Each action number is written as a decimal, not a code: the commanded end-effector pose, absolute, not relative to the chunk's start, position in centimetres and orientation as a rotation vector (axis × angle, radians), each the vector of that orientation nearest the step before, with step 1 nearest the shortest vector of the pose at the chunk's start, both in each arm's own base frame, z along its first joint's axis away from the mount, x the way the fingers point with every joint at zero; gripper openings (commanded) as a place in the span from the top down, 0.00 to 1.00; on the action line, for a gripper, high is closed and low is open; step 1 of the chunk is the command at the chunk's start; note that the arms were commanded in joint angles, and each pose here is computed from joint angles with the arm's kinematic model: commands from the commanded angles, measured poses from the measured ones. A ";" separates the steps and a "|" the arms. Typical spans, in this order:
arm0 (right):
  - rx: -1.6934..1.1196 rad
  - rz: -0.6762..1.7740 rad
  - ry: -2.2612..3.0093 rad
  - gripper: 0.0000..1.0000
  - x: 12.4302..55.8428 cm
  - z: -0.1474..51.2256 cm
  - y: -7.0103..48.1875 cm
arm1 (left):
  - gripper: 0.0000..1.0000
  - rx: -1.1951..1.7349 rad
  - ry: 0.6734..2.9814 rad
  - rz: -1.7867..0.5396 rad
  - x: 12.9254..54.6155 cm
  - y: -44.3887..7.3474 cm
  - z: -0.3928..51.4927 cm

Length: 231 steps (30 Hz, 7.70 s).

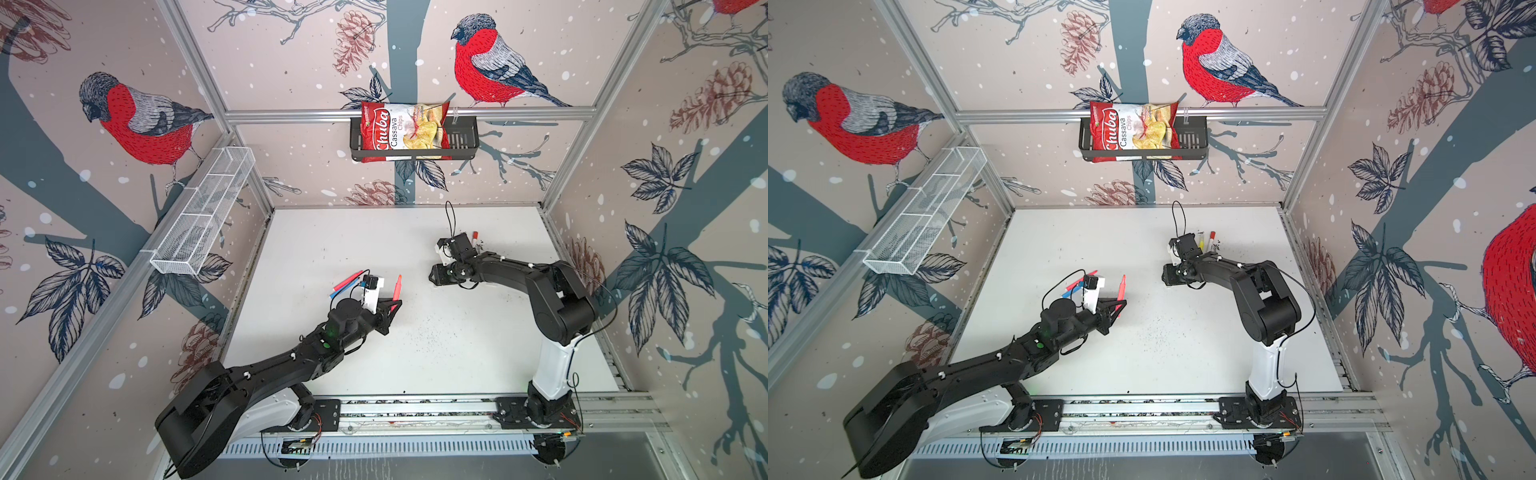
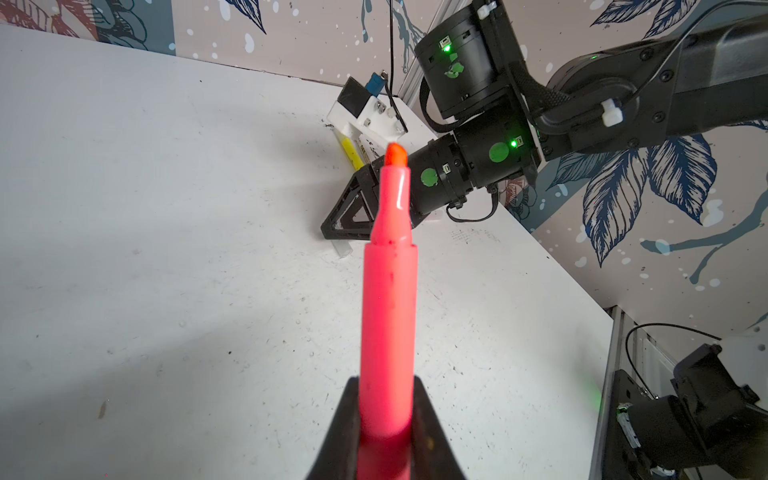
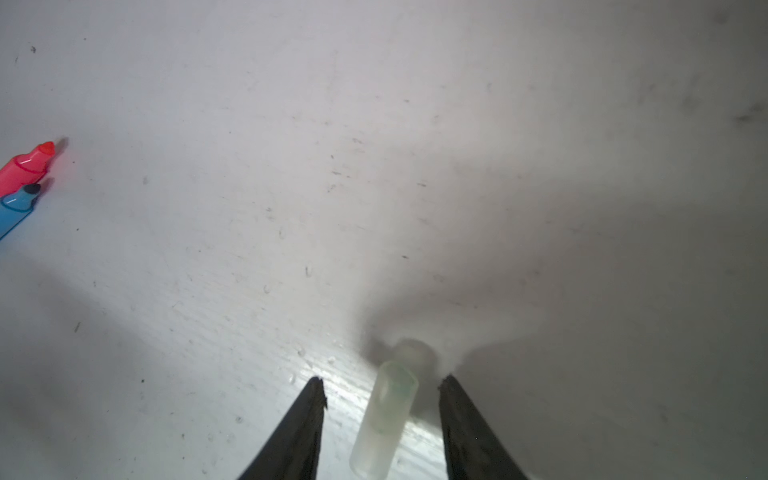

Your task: Insert the pens into the pen caps

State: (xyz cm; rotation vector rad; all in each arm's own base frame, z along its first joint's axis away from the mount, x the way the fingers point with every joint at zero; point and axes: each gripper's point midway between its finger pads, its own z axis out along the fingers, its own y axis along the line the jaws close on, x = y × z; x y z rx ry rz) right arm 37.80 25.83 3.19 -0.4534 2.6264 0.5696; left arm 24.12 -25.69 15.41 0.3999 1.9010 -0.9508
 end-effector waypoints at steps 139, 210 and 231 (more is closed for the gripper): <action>-0.520 0.419 2.556 0.89 33.8 8.3 28.8 | 1.00 0.415 1.886 -0.934 23.9 -25.4 15.5; -0.586 1.383 1.723 0.90 24.1 26.1 30.0 | 1.00 0.456 1.683 -1.294 22.2 -33.1 20.0; -0.674 1.513 1.564 0.66 19.8 26.6 29.8 | 1.00 0.412 1.490 -1.368 22.3 -33.0 25.1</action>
